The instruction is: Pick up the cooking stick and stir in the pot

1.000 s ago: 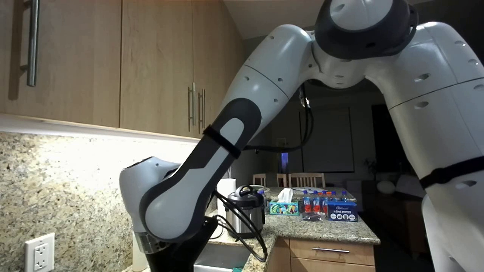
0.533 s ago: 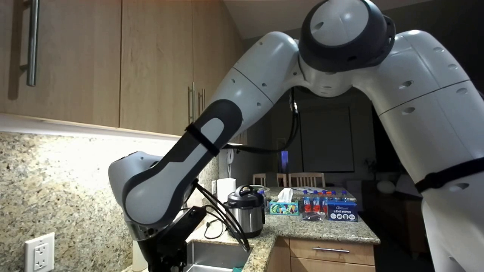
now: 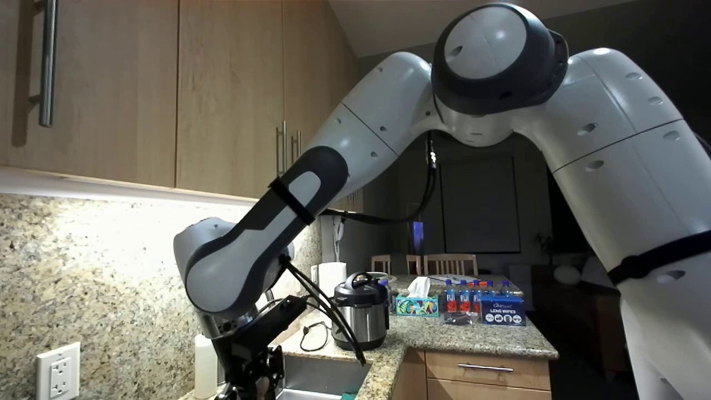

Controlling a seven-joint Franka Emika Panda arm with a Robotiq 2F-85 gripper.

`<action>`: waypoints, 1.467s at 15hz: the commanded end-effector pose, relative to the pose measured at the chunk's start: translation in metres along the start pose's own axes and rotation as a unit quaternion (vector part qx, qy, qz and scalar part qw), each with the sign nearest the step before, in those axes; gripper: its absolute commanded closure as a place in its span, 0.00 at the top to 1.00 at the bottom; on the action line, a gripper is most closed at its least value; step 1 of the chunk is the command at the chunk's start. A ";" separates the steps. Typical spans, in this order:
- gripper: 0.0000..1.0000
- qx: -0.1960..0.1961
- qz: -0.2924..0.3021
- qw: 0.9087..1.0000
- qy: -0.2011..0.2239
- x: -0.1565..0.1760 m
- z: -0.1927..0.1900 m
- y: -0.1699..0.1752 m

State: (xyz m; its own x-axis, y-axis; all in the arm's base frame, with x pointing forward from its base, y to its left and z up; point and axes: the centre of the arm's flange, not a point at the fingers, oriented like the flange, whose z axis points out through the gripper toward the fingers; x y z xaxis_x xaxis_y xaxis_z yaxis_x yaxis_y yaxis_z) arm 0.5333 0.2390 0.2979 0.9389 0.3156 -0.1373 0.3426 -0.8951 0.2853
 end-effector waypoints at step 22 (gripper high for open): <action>0.06 -0.074 -0.022 0.997 -0.016 -0.019 -0.003 -0.038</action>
State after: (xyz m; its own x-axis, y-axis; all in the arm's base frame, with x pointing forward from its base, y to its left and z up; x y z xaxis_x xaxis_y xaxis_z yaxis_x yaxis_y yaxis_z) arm 0.4985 0.2535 0.2838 0.9502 0.2729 -0.1502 0.3108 -0.8634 0.3973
